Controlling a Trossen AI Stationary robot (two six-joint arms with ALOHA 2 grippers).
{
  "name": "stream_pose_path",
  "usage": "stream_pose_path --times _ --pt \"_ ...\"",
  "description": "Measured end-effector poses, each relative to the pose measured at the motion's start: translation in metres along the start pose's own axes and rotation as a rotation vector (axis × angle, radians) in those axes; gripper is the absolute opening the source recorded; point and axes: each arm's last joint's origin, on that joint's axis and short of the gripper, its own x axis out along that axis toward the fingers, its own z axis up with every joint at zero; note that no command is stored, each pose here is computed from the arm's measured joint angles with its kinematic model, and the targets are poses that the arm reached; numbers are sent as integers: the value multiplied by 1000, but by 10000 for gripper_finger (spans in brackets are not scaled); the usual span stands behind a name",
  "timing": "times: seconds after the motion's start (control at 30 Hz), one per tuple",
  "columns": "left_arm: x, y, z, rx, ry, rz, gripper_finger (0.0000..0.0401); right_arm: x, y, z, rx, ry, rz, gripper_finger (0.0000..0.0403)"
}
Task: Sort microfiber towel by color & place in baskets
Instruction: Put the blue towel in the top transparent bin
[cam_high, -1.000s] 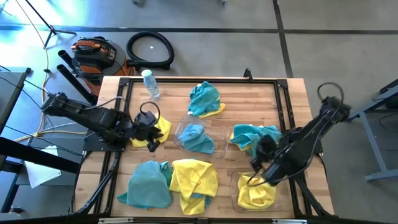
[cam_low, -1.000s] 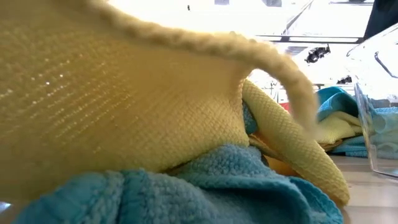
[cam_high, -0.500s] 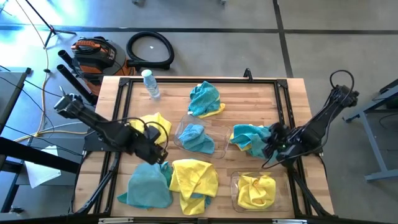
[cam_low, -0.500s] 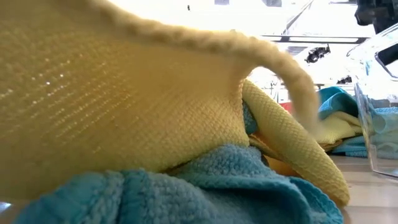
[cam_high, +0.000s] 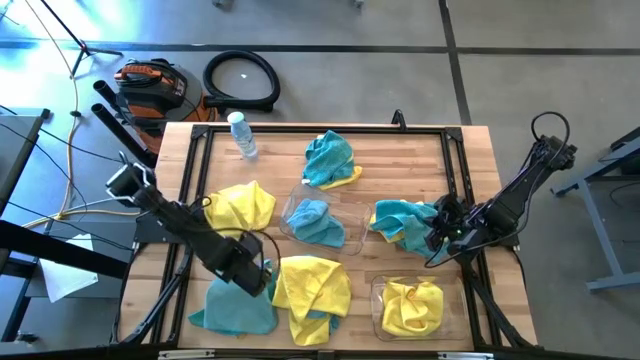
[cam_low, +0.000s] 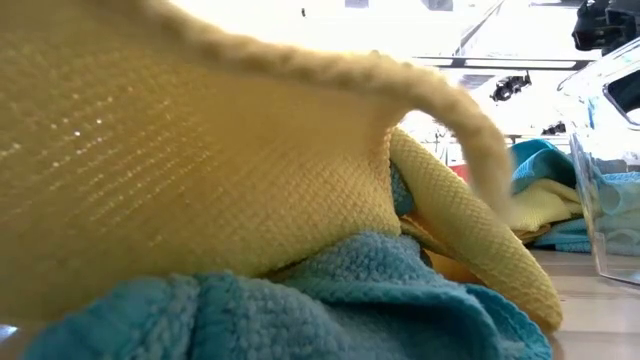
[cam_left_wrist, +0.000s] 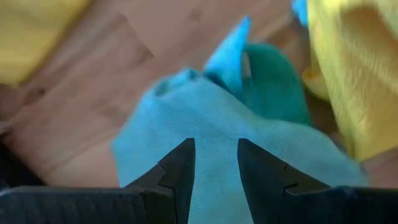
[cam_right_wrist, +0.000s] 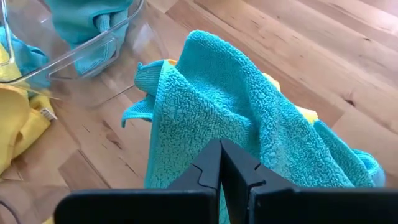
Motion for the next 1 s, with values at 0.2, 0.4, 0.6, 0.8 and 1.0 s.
stream_pose_path --times 0.2,0.4,0.6,0.8,1.0 --pt "24 -19 -3 84 23 -19 110 0 0 0 -3 -1 0 2" --pt "43 -24 -7 141 114 28 59 0 0 0 -3 -1 0 2" --pt "38 -24 -11 158 147 21 7 0 1 0 1 -1 6 2" --pt "-9 -19 -14 153 71 -16 1 0 1 0 5 0 10 2" --pt "-69 -7 -14 158 -75 -77 0 0 0 0 -3 3 0 2"
